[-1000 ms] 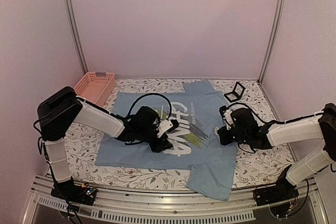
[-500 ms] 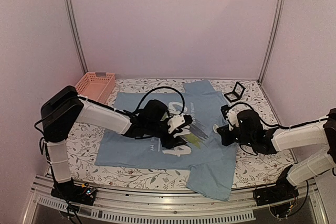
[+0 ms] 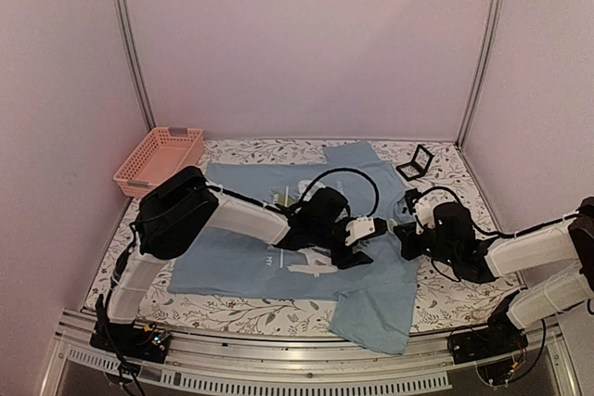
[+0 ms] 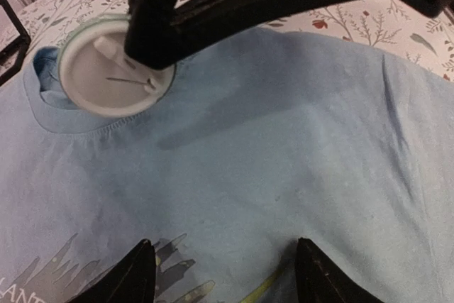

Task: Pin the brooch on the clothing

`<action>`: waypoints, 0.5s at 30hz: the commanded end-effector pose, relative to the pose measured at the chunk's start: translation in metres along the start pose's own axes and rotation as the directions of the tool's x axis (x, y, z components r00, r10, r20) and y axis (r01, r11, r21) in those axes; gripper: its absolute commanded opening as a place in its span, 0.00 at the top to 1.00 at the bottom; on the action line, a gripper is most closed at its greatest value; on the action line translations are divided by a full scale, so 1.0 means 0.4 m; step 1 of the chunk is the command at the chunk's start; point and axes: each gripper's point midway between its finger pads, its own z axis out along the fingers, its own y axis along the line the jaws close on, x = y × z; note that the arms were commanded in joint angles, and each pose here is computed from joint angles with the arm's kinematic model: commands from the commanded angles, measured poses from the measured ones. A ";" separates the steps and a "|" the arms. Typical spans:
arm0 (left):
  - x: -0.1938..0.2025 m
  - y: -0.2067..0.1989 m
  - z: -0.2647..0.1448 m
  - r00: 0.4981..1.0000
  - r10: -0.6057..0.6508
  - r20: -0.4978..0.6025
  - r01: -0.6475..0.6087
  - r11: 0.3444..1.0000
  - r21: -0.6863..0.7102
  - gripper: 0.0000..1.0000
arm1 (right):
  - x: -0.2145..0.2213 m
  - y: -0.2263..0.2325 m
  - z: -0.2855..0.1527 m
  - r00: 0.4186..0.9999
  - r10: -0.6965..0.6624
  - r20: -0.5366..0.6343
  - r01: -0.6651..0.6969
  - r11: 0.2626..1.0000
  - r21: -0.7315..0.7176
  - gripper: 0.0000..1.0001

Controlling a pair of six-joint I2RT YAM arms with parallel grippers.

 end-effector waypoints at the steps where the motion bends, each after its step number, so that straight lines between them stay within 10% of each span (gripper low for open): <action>1: 0.037 0.004 0.022 0.998 0.003 -0.069 -0.005 1.000 -0.023 0.36 | -0.037 0.008 -0.019 0.997 0.006 0.072 -0.004 1.000 -0.026 1.00; 5: 0.053 0.020 0.024 0.996 -0.015 -0.089 0.009 0.998 -0.062 0.42 | -0.036 0.008 -0.024 0.997 -0.009 0.075 0.011 1.000 -0.029 1.00; 15: -0.014 -0.003 -0.028 1.000 -0.017 -0.004 0.017 1.000 -0.016 1.00 | -0.039 0.029 -0.018 0.998 -0.012 0.068 0.017 0.997 -0.073 1.00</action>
